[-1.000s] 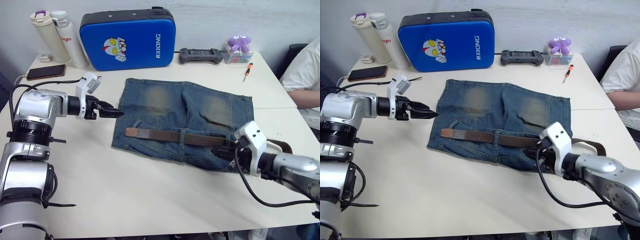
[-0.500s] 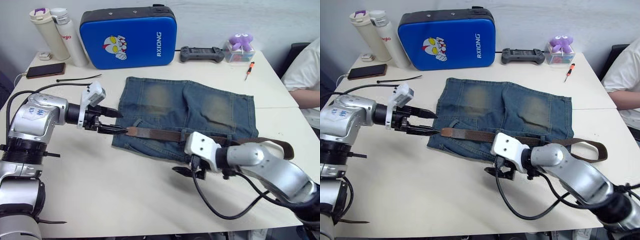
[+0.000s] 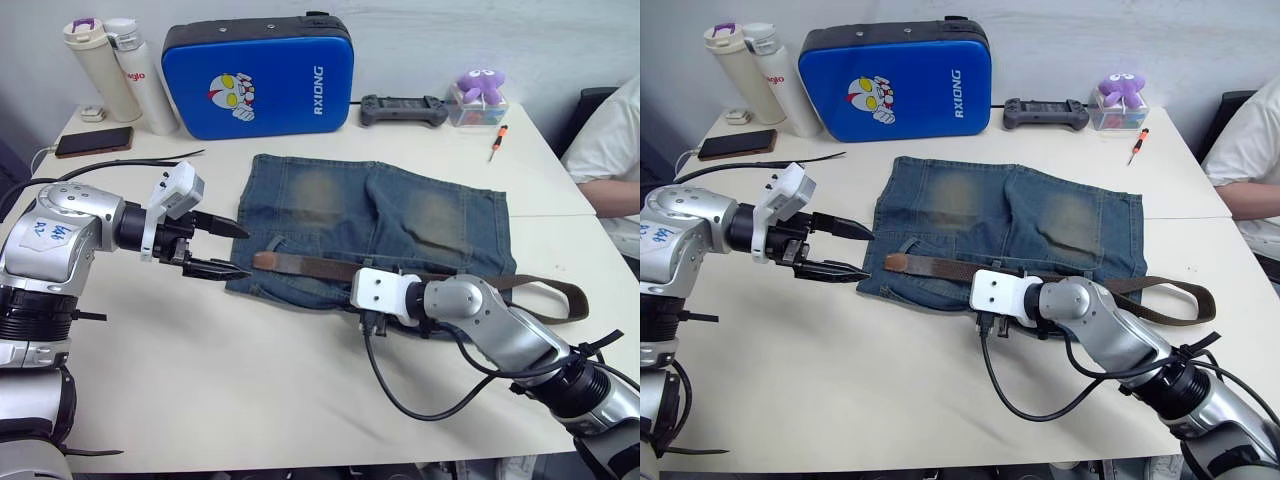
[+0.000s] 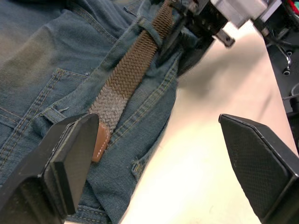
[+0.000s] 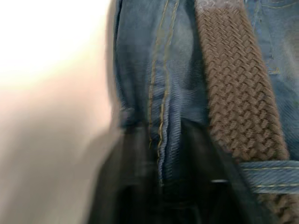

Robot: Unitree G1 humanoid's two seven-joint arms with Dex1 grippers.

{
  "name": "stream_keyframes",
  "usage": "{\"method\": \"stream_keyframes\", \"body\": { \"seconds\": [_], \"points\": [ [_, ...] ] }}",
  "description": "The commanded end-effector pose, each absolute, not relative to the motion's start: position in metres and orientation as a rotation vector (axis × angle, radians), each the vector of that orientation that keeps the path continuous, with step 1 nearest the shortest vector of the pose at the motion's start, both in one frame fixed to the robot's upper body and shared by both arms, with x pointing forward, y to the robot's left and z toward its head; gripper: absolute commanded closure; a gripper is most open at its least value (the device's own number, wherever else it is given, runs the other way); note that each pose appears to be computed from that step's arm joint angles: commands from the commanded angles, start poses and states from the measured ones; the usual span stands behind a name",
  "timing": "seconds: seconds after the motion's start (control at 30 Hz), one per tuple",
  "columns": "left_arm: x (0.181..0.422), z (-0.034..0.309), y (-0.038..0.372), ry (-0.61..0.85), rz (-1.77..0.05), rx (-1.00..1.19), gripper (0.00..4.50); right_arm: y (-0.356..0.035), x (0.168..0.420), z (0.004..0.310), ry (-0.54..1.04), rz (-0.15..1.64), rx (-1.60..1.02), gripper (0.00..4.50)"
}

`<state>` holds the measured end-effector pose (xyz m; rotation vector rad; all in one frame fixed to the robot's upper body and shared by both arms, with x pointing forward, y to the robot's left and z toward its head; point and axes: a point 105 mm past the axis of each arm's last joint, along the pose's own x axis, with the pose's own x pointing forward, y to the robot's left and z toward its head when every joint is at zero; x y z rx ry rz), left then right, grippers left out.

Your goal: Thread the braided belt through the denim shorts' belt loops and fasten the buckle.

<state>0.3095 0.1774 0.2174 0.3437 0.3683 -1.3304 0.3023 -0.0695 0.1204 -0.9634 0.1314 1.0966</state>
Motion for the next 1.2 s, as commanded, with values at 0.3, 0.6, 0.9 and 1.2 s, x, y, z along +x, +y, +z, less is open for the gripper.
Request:
{"method": "stream_keyframes", "body": {
  "seconds": [0.3,0.6,0.9,1.2],
  "points": [
    [0.312,0.223,0.176,0.323,-1.326,0.361,0.0,-0.133,0.27,0.122,0.172,1.279,-1.188,4.12],
    [0.308,0.207,0.169,0.359,-1.382,0.342,0.0,-0.22,0.272,0.127,0.215,1.25,-1.435,4.12],
    [0.307,0.203,0.157,0.387,-1.471,0.356,0.0,-0.242,0.29,0.131,0.17,1.211,-1.535,4.12],
    [0.3,0.2,0.145,0.398,-1.565,0.331,0.0,-0.235,0.284,0.148,0.162,1.142,-1.457,1.85]
  ]
}}
